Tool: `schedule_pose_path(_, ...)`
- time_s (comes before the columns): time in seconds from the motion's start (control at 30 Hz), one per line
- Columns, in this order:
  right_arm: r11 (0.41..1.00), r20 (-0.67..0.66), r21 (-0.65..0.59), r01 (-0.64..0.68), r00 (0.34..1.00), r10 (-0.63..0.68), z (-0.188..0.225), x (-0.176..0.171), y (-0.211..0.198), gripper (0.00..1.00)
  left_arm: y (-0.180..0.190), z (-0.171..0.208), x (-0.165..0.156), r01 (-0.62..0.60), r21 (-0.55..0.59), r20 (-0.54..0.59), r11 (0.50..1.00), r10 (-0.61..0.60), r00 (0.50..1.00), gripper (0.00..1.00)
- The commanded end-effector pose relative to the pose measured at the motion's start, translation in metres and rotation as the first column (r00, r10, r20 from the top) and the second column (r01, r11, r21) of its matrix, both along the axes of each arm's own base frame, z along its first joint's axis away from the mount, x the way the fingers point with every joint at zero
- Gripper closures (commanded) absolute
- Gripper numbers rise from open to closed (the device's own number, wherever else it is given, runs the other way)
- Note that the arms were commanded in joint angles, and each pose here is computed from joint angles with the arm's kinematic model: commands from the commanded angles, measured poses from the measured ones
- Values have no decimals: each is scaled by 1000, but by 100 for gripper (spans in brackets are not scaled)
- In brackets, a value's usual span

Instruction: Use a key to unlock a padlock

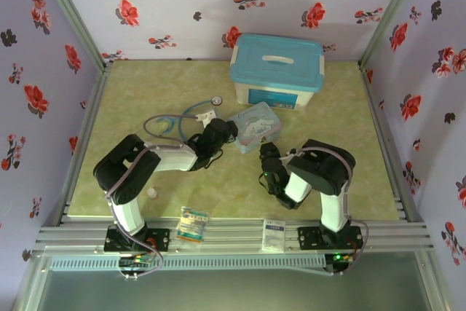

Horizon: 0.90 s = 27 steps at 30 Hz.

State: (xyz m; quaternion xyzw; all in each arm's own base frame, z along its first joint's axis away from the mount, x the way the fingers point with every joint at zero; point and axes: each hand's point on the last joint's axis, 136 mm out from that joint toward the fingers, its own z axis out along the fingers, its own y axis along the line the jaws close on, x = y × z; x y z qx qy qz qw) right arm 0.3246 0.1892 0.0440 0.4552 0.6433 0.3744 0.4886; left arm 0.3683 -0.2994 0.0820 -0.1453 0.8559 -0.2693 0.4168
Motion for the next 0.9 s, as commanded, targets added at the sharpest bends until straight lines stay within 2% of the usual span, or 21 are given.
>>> schedule_pose_path(0.0, 988, 62, -74, 139, 989, -134, 10, 8, -12, 91, 52, -70, -22, -15, 283, -176, 959, 67, 982, 56)
schedule_pose_path(0.4, 977, 80, 9, 212, 974, -212, 17, 20, -38, 92, 60, -78, -25, -31, 289, -183, 957, 87, 979, 56)
schedule_pose_path(0.47, 979, 91, 25, 203, 975, -205, 23, 23, -35, 92, 61, -79, -24, -33, 288, -184, 957, 89, 979, 56)
schedule_pose_path(0.63, 989, 121, -25, 148, 982, -144, 46, 34, -38, 94, 64, -75, -25, -37, 284, -178, 958, 91, 980, 56)
schedule_pose_path(0.7, 995, 79, -21, 98, 992, -96, 40, 35, -40, 95, 63, -72, -24, -35, 284, -174, 958, 88, 981, 56)
schedule_pose_path(0.87, 994, -61, -106, 22, 998, -29, 15, 21, -60, 95, 63, -65, -19, -31, 296, -164, 955, 83, 983, 55)
